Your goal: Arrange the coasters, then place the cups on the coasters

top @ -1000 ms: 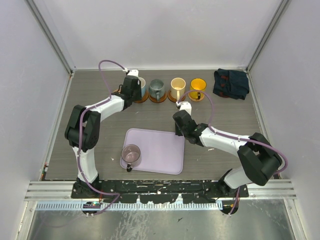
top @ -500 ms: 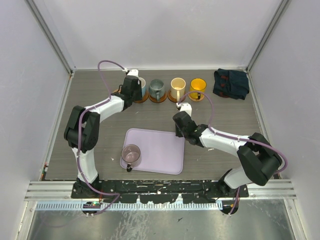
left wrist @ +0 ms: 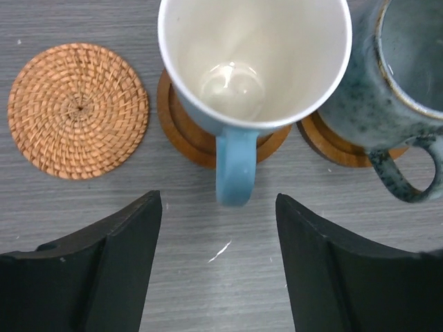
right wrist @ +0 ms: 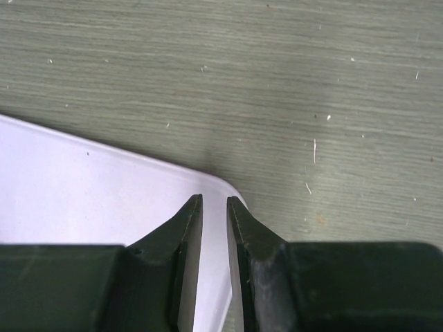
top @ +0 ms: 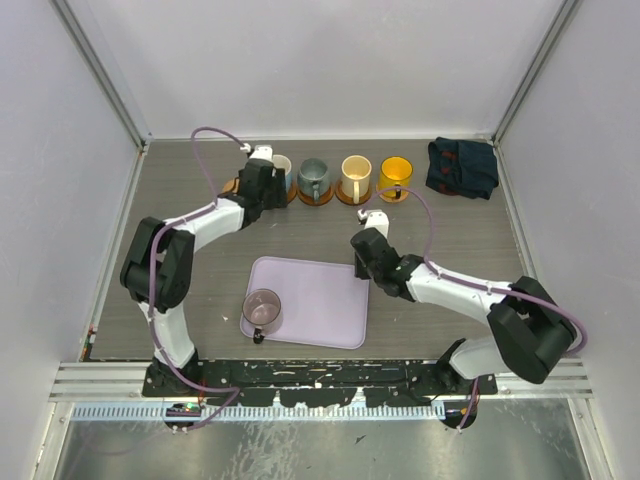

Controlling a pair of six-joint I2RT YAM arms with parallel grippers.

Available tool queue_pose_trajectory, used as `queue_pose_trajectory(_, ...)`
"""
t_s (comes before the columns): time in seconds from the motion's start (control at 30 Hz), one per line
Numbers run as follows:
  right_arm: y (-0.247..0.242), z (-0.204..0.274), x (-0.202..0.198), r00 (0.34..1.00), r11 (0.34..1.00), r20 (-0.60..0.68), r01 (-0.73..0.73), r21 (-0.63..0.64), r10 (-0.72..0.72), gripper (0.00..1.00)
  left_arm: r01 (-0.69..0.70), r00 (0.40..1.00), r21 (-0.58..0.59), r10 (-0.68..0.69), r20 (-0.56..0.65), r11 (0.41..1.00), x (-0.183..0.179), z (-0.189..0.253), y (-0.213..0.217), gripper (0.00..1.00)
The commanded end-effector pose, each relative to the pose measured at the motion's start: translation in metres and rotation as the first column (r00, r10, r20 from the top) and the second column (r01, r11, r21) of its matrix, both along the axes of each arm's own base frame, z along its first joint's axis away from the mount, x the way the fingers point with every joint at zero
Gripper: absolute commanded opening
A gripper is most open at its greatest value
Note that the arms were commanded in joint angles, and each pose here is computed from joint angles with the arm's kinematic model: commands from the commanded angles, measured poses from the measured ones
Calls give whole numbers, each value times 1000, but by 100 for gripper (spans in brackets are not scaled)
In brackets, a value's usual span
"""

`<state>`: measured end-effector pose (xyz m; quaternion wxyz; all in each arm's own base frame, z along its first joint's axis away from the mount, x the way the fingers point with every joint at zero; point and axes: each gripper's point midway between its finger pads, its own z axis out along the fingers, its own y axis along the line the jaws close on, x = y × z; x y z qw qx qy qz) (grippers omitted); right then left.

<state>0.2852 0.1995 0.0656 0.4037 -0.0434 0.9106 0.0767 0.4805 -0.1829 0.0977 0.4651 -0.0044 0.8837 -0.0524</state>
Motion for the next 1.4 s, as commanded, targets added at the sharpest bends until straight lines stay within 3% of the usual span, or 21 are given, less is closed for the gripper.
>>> queue_pose_trajectory(0.0,-2,10,-10,1000,999,12,16,43,-16,27,-20,991,-56,28,133,998,0,53,3,69)
queue_pose_trajectory(0.17,-4,1,-33,999,999,-32,1,45,0,28,-2,989,-86,15,150,996,-21,64,8,71)
queue_pose_trajectory(0.33,-3,-12,-53,997,999,-76,-1,44,4,52,25,989,-97,-10,147,995,-53,68,16,74)
queue_pose_trajectory(0.4,-4,-17,-58,996,999,-87,8,43,-4,55,47,990,-104,-32,134,994,-67,66,17,75)
queue_pose_trajectory(0.73,1,-29,-75,992,998,-120,42,54,-35,54,179,981,-117,-169,90,977,-146,59,8,75)
queue_pose_trajectory(1.0,-7,-41,-89,988,998,-145,57,-3,-57,38,228,971,-94,-220,91,969,-221,66,-2,75)
queue_pose_trajectory(1.37,-38,-55,-102,977,988,-170,113,-108,-130,31,222,975,-94,-223,8,970,-269,60,3,75)
